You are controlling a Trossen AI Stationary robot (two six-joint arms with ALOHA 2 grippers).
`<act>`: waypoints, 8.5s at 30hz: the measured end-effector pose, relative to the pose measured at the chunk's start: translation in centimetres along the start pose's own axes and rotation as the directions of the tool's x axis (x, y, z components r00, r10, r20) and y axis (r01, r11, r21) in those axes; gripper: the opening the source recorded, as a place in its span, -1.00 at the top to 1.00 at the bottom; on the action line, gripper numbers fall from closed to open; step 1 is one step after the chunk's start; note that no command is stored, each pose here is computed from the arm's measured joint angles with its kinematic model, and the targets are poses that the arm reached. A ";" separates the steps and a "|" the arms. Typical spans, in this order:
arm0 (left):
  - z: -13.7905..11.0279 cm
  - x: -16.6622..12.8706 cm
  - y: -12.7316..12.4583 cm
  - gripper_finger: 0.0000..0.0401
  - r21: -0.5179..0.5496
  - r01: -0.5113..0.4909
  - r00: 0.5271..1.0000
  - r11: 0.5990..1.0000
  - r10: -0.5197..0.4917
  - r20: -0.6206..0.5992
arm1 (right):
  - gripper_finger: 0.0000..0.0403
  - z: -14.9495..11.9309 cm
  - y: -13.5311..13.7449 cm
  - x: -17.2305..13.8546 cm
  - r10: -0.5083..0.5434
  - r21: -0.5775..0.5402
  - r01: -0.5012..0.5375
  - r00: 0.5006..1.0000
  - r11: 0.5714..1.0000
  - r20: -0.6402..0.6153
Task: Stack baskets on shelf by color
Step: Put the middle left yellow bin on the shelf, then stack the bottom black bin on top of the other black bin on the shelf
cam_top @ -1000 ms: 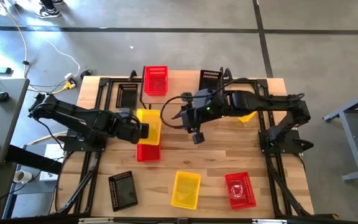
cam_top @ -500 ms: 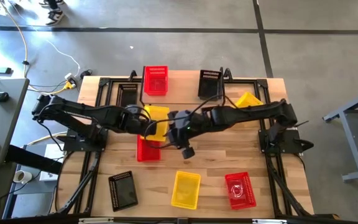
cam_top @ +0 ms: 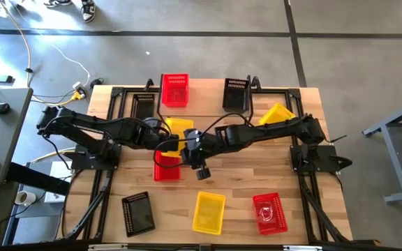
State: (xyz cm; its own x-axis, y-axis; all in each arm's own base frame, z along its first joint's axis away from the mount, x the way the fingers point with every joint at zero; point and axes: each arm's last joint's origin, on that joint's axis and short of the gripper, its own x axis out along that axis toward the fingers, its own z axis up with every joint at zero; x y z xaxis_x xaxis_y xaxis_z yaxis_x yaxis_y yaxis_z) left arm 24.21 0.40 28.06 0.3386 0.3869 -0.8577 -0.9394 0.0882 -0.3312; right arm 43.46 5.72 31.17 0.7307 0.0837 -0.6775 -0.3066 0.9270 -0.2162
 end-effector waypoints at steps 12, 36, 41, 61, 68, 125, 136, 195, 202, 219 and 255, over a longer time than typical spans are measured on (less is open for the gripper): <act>0.9 0.3 -0.6 0.98 -0.006 0.054 0.998 0.999 -0.054 0.015 | 0.30 0.2 1.2 -0.2 -0.036 -0.035 0.035 0.999 0.999 -0.031; 1.7 0.3 -2.4 0.98 0.037 0.236 0.972 0.971 -0.236 0.002 | 0.33 -1.5 0.6 -0.4 -0.177 0.041 0.190 0.960 0.981 -0.217; 1.8 0.3 -2.6 0.98 0.062 0.255 0.966 0.965 -0.257 0.011 | 0.58 -1.9 0.2 -0.4 -0.168 0.086 0.194 0.954 0.977 -0.250; 2.1 0.3 -2.8 0.46 0.187 0.284 0.958 0.940 -0.285 -0.021 | 1.00 -2.2 0.2 -0.6 -0.144 0.231 0.209 0.952 0.950 -0.271; 3.4 0.8 -2.5 0.23 0.304 0.318 0.948 0.898 -0.297 -0.112 | 1.00 -2.3 0.7 -0.7 -0.133 0.341 0.235 0.945 0.910 -0.299; 9.3 -4.6 2.2 0.16 0.530 0.390 0.885 0.753 -0.466 0.010 | 1.00 -5.8 -11.2 -9.2 -0.352 0.039 0.389 0.869 0.920 -0.349; 10.1 -4.3 2.6 0.16 0.506 0.371 0.892 0.779 -0.450 0.038 | 1.00 -8.1 -13.6 -6.7 -0.296 0.069 0.355 0.859 0.932 -0.417; 8.7 -3.7 5.0 0.16 0.453 0.274 0.961 0.848 -0.235 -0.143 | 0.43 -9.0 -14.2 -5.5 -0.296 0.218 0.432 0.834 0.875 -0.465; 8.7 -4.2 5.3 0.16 0.478 0.288 0.958 0.830 -0.254 -0.136 | 0.43 -8.5 -13.9 -6.3 -0.325 0.245 0.468 0.829 0.849 -0.455; 8.0 -5.6 7.0 0.16 0.491 0.269 0.963 0.829 -0.215 -0.164 | 0.43 -6.0 -11.6 -9.6 -0.362 0.395 0.490 0.861 0.777 -0.357; -5.7 -9.2 7.8 0.16 0.219 -0.032 0.895 0.975 0.125 -0.428 | 0.43 -3.2 -4.0 -8.8 -0.161 0.271 0.250 0.936 0.929 -0.313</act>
State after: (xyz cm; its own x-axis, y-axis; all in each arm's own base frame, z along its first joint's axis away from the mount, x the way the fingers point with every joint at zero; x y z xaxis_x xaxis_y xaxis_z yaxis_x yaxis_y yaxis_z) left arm 14.06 -7.73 31.07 0.2078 -0.0357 -0.9775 -0.9384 0.2748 -0.2095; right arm 36.33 0.12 35.72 0.5420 -0.1852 -0.8197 0.0632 0.9816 -0.1800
